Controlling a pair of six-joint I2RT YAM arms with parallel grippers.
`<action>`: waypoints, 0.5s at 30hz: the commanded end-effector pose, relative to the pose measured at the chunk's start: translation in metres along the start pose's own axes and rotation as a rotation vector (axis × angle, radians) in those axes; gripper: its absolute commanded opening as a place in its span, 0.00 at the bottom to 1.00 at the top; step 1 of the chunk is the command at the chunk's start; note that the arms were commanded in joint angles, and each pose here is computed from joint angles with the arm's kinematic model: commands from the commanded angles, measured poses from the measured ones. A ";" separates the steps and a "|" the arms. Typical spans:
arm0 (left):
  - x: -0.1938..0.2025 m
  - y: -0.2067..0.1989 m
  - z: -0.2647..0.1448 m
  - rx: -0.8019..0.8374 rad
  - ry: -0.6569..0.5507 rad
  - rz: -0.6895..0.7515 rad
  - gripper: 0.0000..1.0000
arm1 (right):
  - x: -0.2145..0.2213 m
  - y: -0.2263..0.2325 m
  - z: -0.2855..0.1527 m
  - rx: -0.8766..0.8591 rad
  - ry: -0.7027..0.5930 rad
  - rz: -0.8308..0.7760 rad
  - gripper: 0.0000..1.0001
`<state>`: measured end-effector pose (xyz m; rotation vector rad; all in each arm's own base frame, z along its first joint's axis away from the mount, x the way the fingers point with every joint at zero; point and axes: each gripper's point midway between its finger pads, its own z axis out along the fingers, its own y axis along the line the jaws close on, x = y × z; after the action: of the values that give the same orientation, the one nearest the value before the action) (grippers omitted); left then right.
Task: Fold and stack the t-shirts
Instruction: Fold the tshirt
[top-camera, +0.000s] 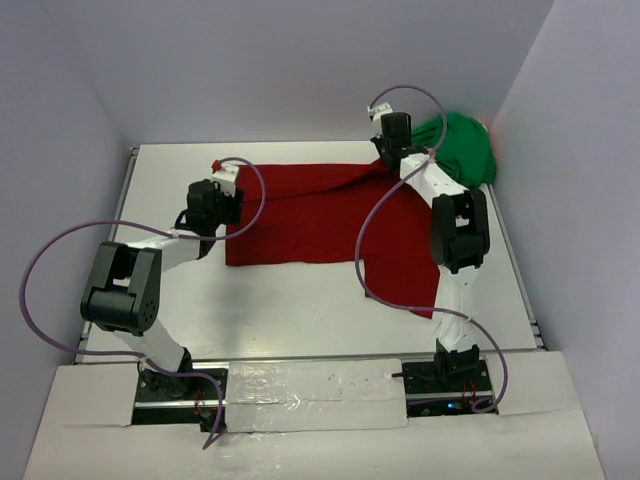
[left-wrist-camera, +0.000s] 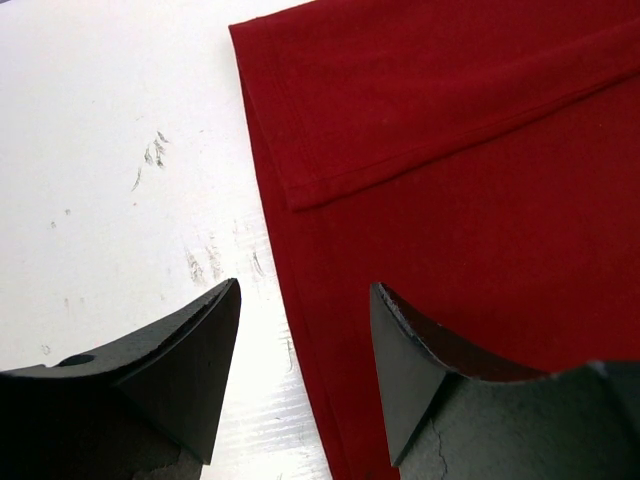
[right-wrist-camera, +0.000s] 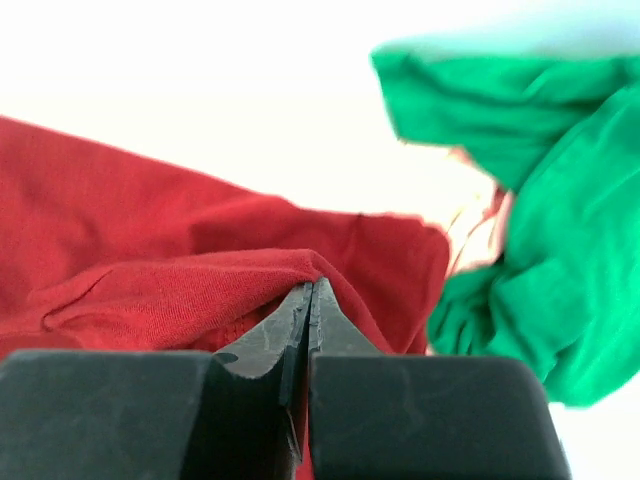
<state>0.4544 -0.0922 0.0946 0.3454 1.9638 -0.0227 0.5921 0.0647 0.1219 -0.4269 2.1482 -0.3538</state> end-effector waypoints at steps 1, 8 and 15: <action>-0.023 0.001 -0.003 -0.006 -0.056 0.016 0.63 | -0.024 -0.006 0.013 0.055 -0.053 0.005 0.00; -0.022 -0.001 -0.001 0.000 -0.048 0.020 0.63 | -0.015 0.000 0.045 0.078 -0.003 -0.033 0.06; -0.022 -0.001 -0.001 0.003 -0.049 0.022 0.63 | -0.012 0.007 0.055 0.093 0.004 -0.073 0.61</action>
<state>0.4536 -0.0938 0.0940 0.3564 1.9653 -0.0217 0.6331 0.0647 0.0696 -0.4640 2.1817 -0.4604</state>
